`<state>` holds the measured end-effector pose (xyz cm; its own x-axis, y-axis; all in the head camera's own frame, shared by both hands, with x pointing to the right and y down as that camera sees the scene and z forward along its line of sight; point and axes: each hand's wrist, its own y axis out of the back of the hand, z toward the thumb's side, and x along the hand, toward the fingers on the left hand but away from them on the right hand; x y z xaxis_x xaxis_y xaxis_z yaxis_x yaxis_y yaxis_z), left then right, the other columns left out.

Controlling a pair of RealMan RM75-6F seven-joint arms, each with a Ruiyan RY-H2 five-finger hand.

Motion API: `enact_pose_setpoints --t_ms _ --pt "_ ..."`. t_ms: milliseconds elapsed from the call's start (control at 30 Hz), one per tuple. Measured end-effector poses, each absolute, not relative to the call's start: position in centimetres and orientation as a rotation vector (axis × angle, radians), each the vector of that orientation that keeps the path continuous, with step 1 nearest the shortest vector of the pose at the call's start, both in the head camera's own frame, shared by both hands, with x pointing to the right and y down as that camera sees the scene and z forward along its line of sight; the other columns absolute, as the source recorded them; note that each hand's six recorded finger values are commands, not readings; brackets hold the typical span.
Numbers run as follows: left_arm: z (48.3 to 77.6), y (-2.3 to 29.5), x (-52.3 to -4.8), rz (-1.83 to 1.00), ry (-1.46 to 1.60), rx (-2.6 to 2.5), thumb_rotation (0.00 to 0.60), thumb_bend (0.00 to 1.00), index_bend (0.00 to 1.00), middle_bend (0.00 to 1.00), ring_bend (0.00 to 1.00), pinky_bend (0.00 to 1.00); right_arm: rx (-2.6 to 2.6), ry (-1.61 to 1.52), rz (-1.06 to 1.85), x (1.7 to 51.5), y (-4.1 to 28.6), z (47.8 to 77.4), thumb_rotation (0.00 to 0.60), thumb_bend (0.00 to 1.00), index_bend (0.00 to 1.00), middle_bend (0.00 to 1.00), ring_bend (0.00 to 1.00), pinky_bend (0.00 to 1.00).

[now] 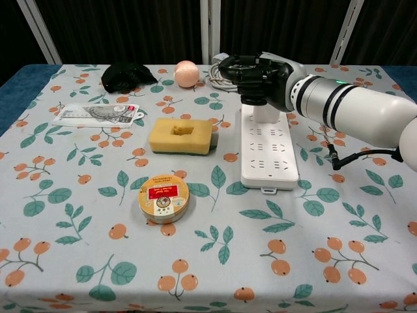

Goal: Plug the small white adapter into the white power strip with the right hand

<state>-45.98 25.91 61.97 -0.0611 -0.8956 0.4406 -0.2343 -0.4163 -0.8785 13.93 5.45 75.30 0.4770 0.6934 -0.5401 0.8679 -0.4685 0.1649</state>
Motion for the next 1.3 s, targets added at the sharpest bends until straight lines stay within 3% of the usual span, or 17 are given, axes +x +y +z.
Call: enact_pose_setpoints --t_ms 233,333,400,467,633,767,867,1033,1300 --pt "61.8 25.7 -45.8 -1.508 1.208 -1.651 0.6 0.14 0.06 0.02 0.0 0.0 2.364 1.355 -0.488 15.0 4.1 72.5 0.6 0.92 1.0 0.98 1.0 1.0" --pt "61.6 25.5 -45.8 -1.503 1.208 -1.645 0.6 0.14 0.06 0.02 0.0 0.0 2.412 1.387 -0.473 15.9 3.7 71.0 0.6 0.89 0.94 0.95 0.95 0.93" --pt "61.5 25.4 -45.7 -1.501 1.207 -1.64 0.6 0.14 0.06 0.02 0.0 0.0 2.464 1.408 -0.484 16.6 3.5 70.2 0.6 0.83 0.84 0.89 0.87 0.82" --pt "61.4 25.3 -45.7 -1.497 1.208 -1.635 0.6 0.14 0.06 0.02 0.0 0.0 2.543 1.437 -0.521 17.7 3.5 69.3 0.6 0.71 0.68 0.78 0.71 0.64" --pt "61.2 25.1 -45.8 -1.491 1.211 -1.612 0.6 0.14 0.06 0.02 0.0 0.0 2.783 1.528 -0.736 21.2 4.2 67.4 0.6 0.45 0.4 0.51 0.37 0.23" --pt "61.1 24.8 -45.8 -1.491 1.207 -1.588 0.6 0.14 0.06 0.02 0.0 0.0 2.957 1.588 -1.054 24.8 5.5 66.1 0.6 0.33 0.21 0.32 0.16 0.03" --pt "61.0 24.7 -45.9 -1.495 1.201 -1.566 0.6 0.14 0.06 0.02 0.0 0.0 3.031 1.614 -1.372 28.0 7.0 65.0 0.6 0.31 0.09 0.19 0.04 0.0" --pt "60.9 24.5 -46.0 -1.513 1.185 -1.527 0.6 0.14 0.06 0.02 0.0 0.0 2.936 1.657 -1.911 34.8 11.4 62.3 0.6 0.31 0.0 0.02 0.0 0.0" --pt "60.7 24.4 -45.8 -1.523 1.177 -1.512 0.6 0.14 0.06 0.02 0.0 0.0 2.639 1.834 -2.189 41.5 18.4 57.9 0.6 0.3 0.0 0.0 0.0 0.0"
